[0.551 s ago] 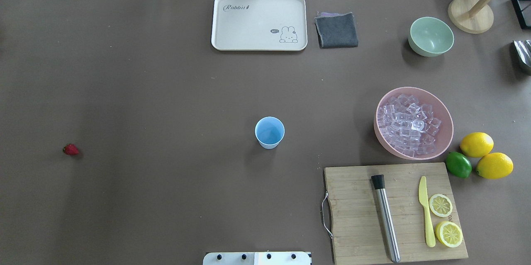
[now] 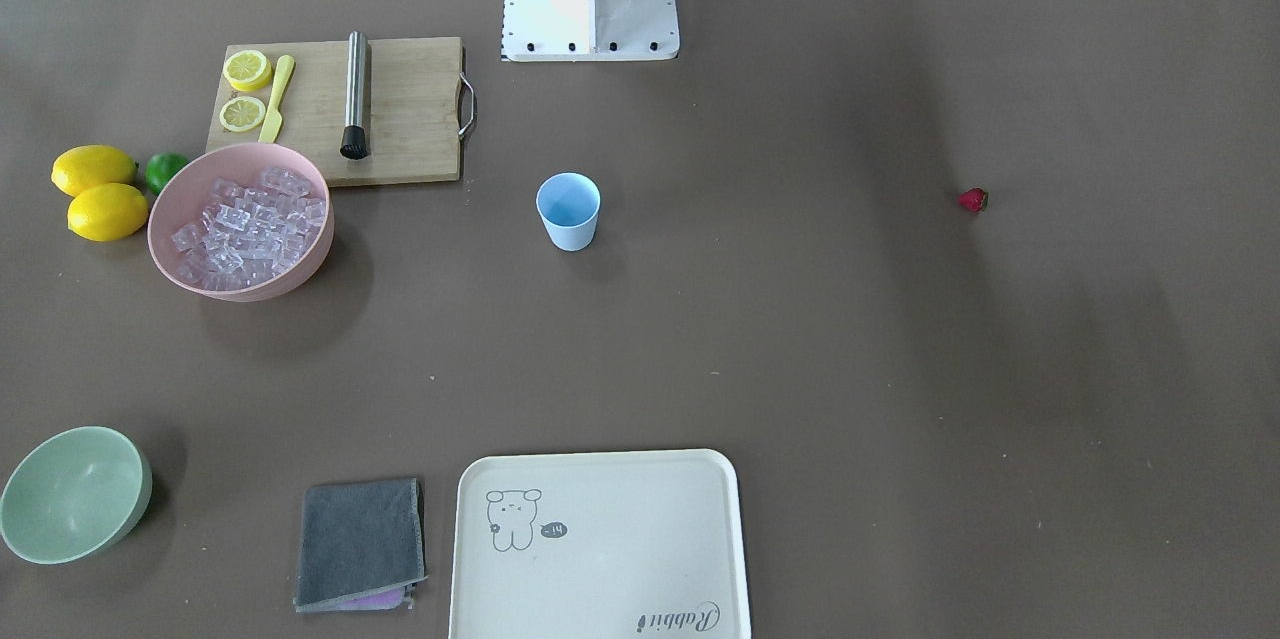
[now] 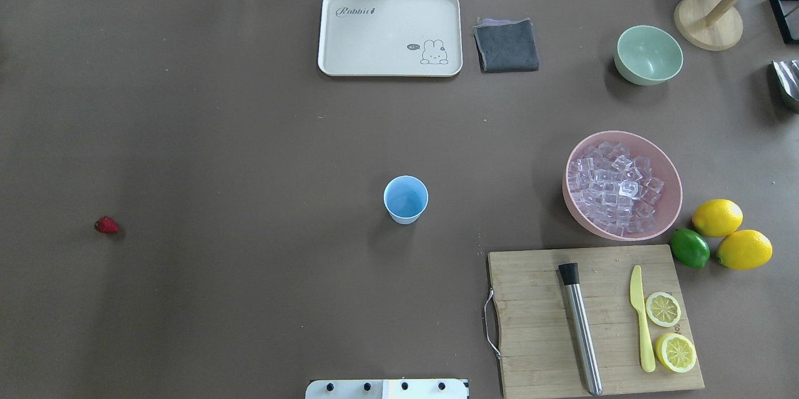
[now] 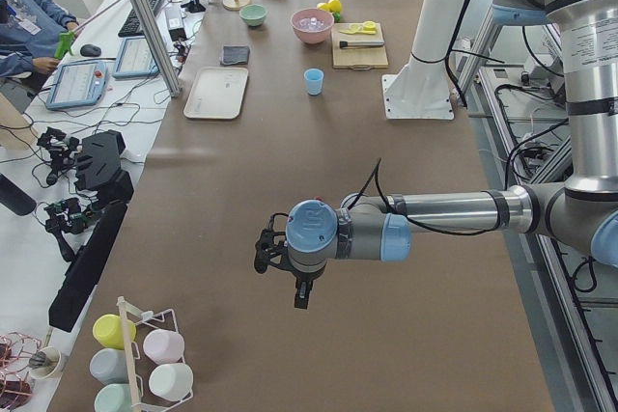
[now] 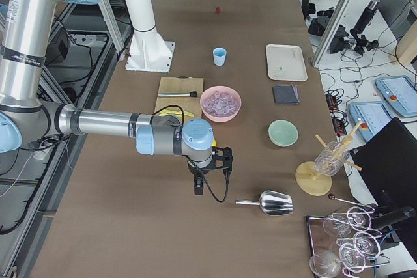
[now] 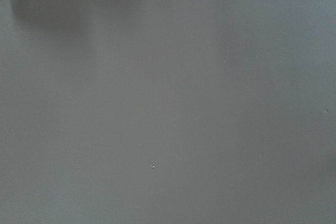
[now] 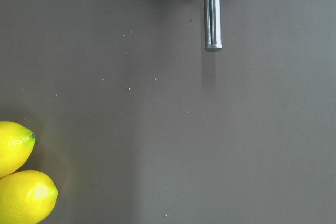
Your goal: Put ice and strawberries in cup
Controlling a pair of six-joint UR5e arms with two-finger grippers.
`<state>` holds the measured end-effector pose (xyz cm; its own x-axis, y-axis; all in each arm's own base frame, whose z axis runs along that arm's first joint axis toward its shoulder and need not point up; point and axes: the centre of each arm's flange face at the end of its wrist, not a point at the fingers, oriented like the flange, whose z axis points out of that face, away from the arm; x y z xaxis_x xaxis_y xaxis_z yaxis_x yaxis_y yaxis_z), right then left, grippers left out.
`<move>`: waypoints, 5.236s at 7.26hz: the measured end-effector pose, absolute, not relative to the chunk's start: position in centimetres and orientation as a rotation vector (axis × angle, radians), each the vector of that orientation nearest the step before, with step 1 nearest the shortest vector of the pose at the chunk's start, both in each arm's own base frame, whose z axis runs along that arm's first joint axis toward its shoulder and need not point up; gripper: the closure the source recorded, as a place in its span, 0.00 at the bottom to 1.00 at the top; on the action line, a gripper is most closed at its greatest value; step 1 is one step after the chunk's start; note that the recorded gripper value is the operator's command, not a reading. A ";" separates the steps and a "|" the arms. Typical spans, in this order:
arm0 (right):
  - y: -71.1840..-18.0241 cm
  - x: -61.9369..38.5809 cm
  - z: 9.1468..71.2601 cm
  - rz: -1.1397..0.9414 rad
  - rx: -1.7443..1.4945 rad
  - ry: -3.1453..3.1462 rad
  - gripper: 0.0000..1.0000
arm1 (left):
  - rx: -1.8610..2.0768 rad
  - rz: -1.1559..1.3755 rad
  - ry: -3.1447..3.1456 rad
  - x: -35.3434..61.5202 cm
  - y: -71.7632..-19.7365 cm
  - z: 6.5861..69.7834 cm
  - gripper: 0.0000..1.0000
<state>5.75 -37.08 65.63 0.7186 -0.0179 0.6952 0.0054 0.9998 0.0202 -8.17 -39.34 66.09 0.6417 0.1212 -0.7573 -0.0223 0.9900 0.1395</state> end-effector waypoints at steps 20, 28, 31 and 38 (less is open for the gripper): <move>-46.0 -23.0 45.6 0.146 0.067 -0.835 0.04 | 0.249 0.095 1.032 1.5 -48.1 57.6 0.02; -41.7 -30.3 44.5 0.065 0.060 -0.742 1.00 | 0.260 0.105 1.033 1.6 -47.9 57.6 0.02; -42.7 -31.1 41.5 0.061 0.060 -0.752 1.00 | 0.269 0.114 1.042 1.6 -47.6 57.7 0.02; -41.1 -48.9 15.4 0.116 0.106 -0.850 1.00 | 0.248 0.126 1.046 2.5 -47.4 58.4 0.02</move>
<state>-48.88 -41.08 15.39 0.6547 0.0598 0.7536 -0.1443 0.9884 0.0469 2.50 -47.40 58.45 0.4973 0.2206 -0.8391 0.0144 0.9649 0.2622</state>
